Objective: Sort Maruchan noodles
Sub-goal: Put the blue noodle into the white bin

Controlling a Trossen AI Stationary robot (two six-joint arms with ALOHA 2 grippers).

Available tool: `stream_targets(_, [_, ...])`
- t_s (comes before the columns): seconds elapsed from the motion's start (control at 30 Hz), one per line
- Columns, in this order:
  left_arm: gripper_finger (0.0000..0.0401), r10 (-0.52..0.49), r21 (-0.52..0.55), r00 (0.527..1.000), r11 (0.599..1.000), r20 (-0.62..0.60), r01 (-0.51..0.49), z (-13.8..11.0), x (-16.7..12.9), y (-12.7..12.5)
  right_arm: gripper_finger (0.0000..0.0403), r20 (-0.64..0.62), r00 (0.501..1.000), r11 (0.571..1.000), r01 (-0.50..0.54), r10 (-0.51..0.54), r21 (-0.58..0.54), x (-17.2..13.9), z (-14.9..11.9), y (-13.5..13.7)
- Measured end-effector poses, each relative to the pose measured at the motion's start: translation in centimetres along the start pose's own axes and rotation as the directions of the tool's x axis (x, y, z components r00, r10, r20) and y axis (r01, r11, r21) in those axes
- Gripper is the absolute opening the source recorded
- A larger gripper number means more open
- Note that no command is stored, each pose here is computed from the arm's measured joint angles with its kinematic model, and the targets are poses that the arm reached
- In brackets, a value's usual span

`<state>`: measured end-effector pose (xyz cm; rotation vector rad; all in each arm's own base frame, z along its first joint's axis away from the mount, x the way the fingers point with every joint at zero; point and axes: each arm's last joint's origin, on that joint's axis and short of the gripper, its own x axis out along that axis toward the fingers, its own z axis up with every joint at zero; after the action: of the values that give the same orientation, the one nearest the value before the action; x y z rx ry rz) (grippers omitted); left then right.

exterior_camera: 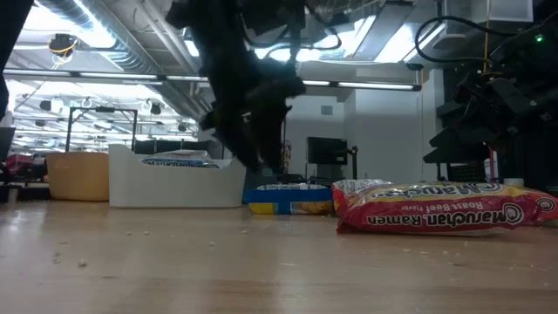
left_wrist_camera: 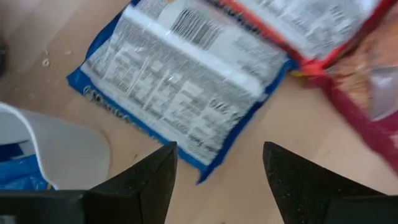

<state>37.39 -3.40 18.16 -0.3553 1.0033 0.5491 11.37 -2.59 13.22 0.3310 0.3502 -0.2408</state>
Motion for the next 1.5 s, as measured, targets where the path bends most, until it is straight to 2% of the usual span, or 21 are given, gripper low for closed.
stream_targets(0.2, [0.0232, 0.023, -0.027, 1.0, 0.999, -0.02, -0.024, -0.3, 0.7, 0.9, 0.0296, 0.0, 1.0, 1.0, 0.0, 0.0, 0.0, 0.0, 0.0, 0.0])
stream_targets(0.47, [0.0231, 0.021, -0.039, 1.0, 0.999, -0.002, -0.021, -0.2, 0.9, 0.7, 0.0296, 0.0, 1.0, 1.0, 0.0, 0.0, 0.0, 0.0, 0.0, 0.0])
stream_targets(0.8, [0.023, 0.061, -0.028, 0.996, 0.998, -0.069, -0.063, -1.5, 3.7, 0.4, 0.0296, 0.0, 1.0, 1.0, 0.0, 0.0, 0.001, 0.0, 0.0, 0.0])
stream_targets(1.1, [0.0226, 0.079, -0.032, 0.995, 0.996, -0.055, -0.081, -1.5, 4.0, 0.4, 0.0296, 0.0, 1.0, 1.0, 0.0, 0.0, 0.0, 0.0, 0.0, 0.0])
stream_targets(1.27, [0.0182, 0.085, -0.044, 0.995, 0.995, -0.046, -0.087, -1.4, 4.0, 0.5, 0.0296, 0.0, 1.0, 1.0, 0.0, 0.0, 0.001, 0.0, 0.0, 0.0])
stream_targets(1.5, [0.0073, 0.075, -0.078, 0.997, 0.994, -0.011, -0.076, -1.1, 4.1, 0.4, 0.0296, 0.0, 1.0, 1.0, 0.0, 0.0, 0.001, 0.0, 0.0, 0.0])
